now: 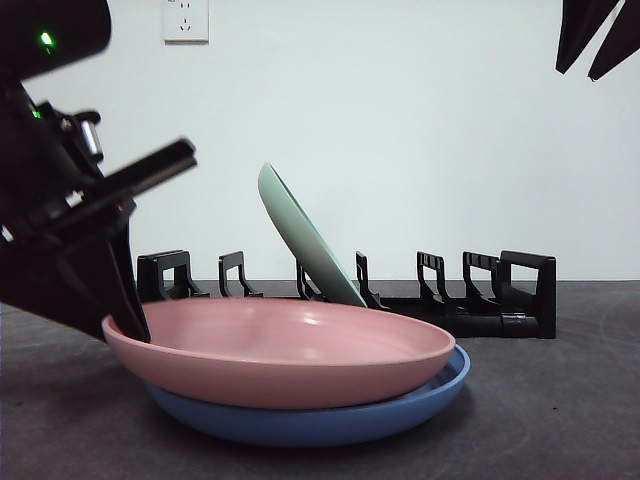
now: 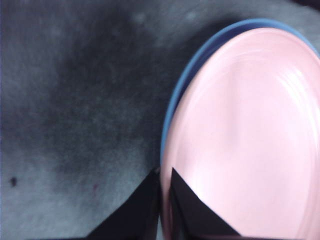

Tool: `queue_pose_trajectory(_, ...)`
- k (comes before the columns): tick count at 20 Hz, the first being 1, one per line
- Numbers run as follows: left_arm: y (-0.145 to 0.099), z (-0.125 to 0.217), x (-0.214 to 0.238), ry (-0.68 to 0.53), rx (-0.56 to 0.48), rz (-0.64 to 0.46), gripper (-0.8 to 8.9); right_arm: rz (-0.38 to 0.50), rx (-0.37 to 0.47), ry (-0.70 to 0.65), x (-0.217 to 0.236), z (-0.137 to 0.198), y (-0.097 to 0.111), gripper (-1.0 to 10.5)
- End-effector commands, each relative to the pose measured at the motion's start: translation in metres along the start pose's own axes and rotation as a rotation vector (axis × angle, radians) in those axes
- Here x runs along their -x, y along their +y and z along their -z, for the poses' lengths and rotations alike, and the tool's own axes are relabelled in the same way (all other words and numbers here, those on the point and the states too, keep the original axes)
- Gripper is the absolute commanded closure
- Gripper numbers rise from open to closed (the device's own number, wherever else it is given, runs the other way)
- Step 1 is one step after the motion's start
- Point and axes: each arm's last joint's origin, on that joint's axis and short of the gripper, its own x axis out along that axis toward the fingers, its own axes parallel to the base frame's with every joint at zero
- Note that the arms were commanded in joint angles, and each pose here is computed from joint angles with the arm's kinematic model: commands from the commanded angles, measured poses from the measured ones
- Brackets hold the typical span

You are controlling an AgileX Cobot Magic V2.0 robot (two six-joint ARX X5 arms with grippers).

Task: Place the plate

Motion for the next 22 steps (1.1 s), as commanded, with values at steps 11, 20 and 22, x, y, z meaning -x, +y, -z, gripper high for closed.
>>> queue_pose_trajectory(11, -0.005, -0.001, -0.023, 0.008, -0.001, 0.016, 8.05, -0.005, 0.004, -0.018, 0.002, -0.006, 0.002, 7.7)
queue_pose_trajectory(20, -0.009, -0.002, -0.022, 0.014, -0.009, 0.064, 6.64, -0.004, 0.002, -0.006, 0.002, -0.004, 0.002, 7.7)
queue_pose_trajectory(22, -0.009, -0.003, -0.018, 0.008, -0.025, 0.066, 5.82, -0.005, 0.002, -0.003, 0.002, -0.004, 0.002, 7.7)
